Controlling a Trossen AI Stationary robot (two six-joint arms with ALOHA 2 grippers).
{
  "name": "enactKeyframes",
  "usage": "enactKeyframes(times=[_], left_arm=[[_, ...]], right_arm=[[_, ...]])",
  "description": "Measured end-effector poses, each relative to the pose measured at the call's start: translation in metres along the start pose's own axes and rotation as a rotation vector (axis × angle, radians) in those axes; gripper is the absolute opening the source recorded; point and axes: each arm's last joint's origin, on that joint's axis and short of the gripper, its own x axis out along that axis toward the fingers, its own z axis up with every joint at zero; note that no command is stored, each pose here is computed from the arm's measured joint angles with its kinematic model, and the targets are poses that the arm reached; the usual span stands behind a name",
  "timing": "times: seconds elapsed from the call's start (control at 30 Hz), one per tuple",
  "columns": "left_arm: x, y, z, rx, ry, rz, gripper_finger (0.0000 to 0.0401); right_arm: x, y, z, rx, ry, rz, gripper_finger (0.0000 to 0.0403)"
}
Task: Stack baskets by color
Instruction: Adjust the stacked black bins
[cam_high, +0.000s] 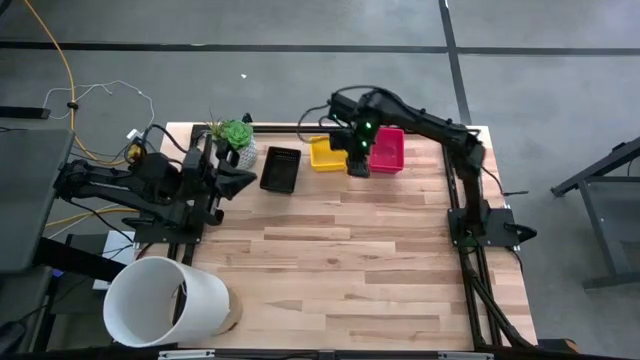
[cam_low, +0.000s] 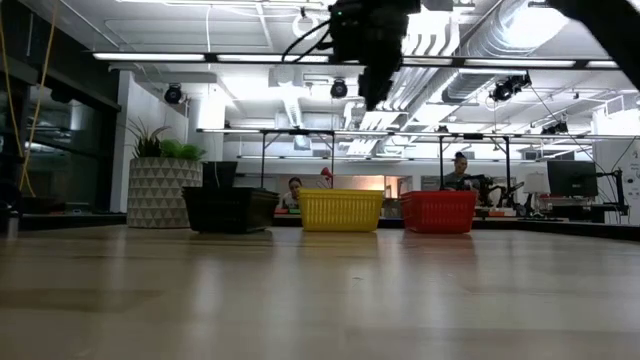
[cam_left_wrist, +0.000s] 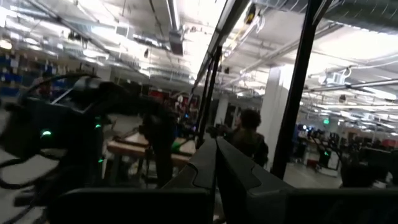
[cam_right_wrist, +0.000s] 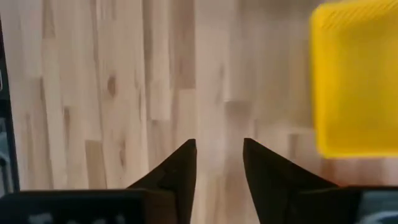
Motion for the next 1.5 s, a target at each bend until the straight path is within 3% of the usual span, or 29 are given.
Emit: enactKeyframes(times=[0.2, 0.37, 0.53, 0.7, 0.83, 1.0, 1.33, 1.5], left_arm=[[0.000, 0.001, -0.005, -0.002, 0.052, 0.009, 0.0000], [0.000, 0.002, -0.009, 0.004, 0.088, 0.016, 0.0000], [0.000, 0.001, -0.009, 0.044, 0.096, 0.011, 0.0000], [-0.001, 0.002, -0.011, 0.058, 0.110, 0.007, 0.0000], [-0.001, 0.002, -0.013, 0.062, 0.135, 0.010, 0.0000], [-0.001, 0.003, -0.014, 0.065, 0.145, 0.015, 0.0000], [-0.002, 0.010, -0.022, 0.017, 0.233, 0.074, 0.0000], [-0.001, 0.012, -0.023, -0.018, 0.226, 0.128, 0.0000]], right_arm=[[0.026, 0.027, -0.043, 0.016, -0.021, 0.003, 0.0091], [0.051, 0.054, -0.099, 0.140, -0.114, 0.004, 0.0075], [0.061, 0.085, -0.147, 0.262, -0.299, 0.039, 0.0055], [0.057, 0.106, -0.174, 0.329, -0.657, 0.049, 0.0016], [0.049, 0.114, -0.185, 0.317, -0.983, 0.042, 0.0006], [0.032, 0.120, -0.190, 0.275, -1.228, 0.078, 0.0011], [-0.032, 0.138, -0.182, -0.052, -1.440, -0.071, 0.0003], [-0.040, 0.142, -0.182, -0.114, -1.449, -0.068, 0.0001]])
